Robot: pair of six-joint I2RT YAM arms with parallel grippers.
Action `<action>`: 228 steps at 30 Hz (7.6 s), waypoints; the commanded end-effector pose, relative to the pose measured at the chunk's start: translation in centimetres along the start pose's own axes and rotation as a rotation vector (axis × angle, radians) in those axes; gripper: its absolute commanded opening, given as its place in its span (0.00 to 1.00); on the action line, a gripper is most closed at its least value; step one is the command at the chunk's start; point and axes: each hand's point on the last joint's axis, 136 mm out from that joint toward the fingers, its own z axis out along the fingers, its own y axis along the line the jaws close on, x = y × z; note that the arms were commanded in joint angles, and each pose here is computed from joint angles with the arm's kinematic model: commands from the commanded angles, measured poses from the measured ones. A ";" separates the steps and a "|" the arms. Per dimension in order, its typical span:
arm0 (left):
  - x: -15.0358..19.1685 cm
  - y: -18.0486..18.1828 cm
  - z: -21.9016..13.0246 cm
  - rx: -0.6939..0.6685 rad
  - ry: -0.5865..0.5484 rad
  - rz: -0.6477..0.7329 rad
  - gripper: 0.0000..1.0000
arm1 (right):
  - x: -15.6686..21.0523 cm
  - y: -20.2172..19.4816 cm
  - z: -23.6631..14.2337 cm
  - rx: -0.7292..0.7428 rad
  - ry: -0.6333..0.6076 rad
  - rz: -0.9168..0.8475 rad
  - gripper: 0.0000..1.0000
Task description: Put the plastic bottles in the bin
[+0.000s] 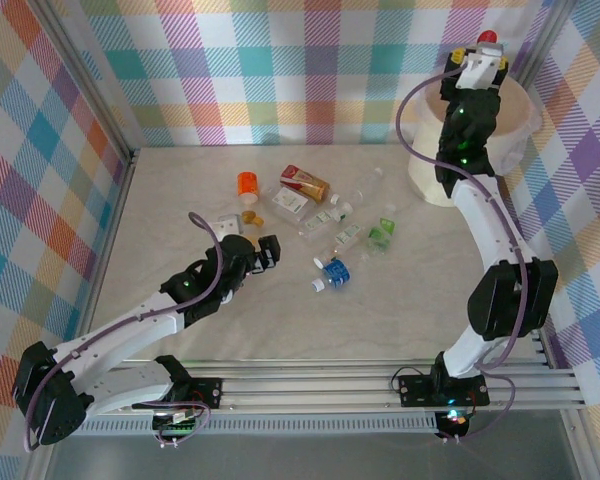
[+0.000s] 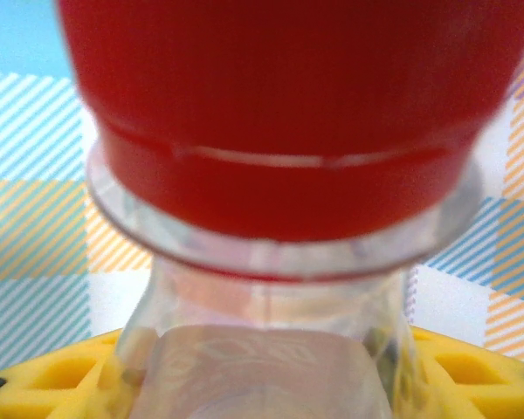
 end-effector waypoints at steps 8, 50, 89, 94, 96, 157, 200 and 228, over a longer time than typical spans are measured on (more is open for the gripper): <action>0.2 0.6 0.0 -0.016 -0.011 -0.025 1.00 | 9.7 -3.8 1.3 0.122 0.328 0.105 0.32; 2.4 1.5 2.7 -0.114 0.090 -0.044 1.00 | 16.1 -3.1 7.0 0.053 0.663 0.071 0.98; 2.4 -0.6 3.3 0.039 0.090 -0.176 1.00 | 19.5 6.9 -23.7 -0.574 1.205 0.733 1.00; 2.8 -1.0 3.8 0.054 0.105 -0.219 1.00 | 25.7 8.8 -27.2 -0.482 1.416 0.642 1.00; 3.1 -1.1 3.9 0.061 0.110 -0.233 1.00 | 27.8 9.0 -27.9 -0.413 1.464 0.585 1.00; 5.5 -4.8 5.7 0.173 0.245 -0.156 1.00 | 34.7 8.3 -27.1 -0.328 1.309 0.029 0.43; 4.4 -3.6 4.1 0.159 0.189 -0.161 1.00 | 9.4 1.0 -1.4 -0.336 0.651 0.398 0.36; 5.6 -2.6 4.7 0.116 0.208 -0.159 1.00 | 21.4 -5.1 3.9 -0.022 0.916 0.142 0.43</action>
